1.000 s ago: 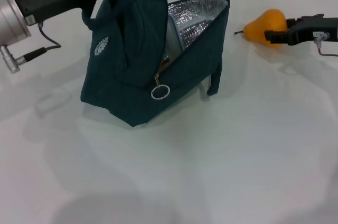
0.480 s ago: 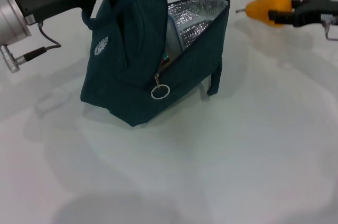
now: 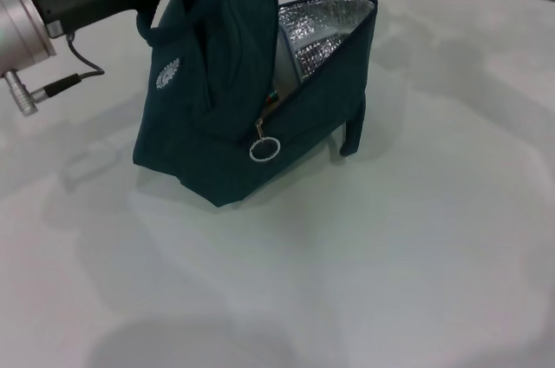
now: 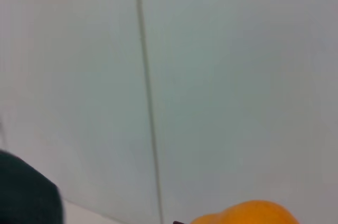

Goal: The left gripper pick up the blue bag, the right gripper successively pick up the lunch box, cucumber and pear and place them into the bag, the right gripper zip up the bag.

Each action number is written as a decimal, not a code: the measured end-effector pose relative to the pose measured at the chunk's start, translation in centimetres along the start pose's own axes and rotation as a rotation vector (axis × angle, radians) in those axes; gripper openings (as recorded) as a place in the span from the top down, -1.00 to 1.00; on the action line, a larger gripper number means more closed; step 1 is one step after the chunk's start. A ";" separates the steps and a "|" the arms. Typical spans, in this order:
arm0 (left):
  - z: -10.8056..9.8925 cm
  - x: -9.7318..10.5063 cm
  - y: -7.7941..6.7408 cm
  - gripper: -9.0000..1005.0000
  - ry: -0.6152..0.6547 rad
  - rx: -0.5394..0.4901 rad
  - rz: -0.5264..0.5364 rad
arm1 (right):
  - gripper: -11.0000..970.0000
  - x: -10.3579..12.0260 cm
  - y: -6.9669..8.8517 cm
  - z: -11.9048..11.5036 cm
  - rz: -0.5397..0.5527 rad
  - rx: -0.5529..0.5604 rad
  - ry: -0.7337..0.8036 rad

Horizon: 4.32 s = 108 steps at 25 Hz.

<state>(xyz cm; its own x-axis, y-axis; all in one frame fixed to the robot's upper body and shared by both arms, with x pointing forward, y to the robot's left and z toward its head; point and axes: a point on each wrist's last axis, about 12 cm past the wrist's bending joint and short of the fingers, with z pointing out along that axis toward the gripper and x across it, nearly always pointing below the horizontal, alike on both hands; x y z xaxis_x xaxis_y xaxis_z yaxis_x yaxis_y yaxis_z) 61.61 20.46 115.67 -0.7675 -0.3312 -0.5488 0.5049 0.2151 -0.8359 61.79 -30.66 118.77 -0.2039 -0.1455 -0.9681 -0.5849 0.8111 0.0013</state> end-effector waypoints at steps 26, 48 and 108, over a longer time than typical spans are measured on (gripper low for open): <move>0.2 -1.0 0.3 0.88 -0.032 -0.048 0.044 | -0.45 0.7 6.9 2.9 -0.028 -0.356 0.052; 0.1 -0.8 0.1 0.88 -0.025 -0.030 0.036 | -0.47 0.2 9.6 6.9 -0.054 -0.480 0.119; -0.1 -0.1 0.0 0.88 0.000 -0.003 0.072 | -0.46 6.1 2.9 6.4 0.578 -0.167 0.094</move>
<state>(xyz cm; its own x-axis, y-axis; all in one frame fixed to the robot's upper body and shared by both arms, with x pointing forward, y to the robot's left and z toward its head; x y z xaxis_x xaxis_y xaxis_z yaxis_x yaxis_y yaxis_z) 61.60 20.60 115.71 -0.7291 -0.3149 -0.6076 0.5576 0.2414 -0.7942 63.85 -25.53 111.32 -0.5890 0.2361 -0.7728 -0.4723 0.6754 0.5663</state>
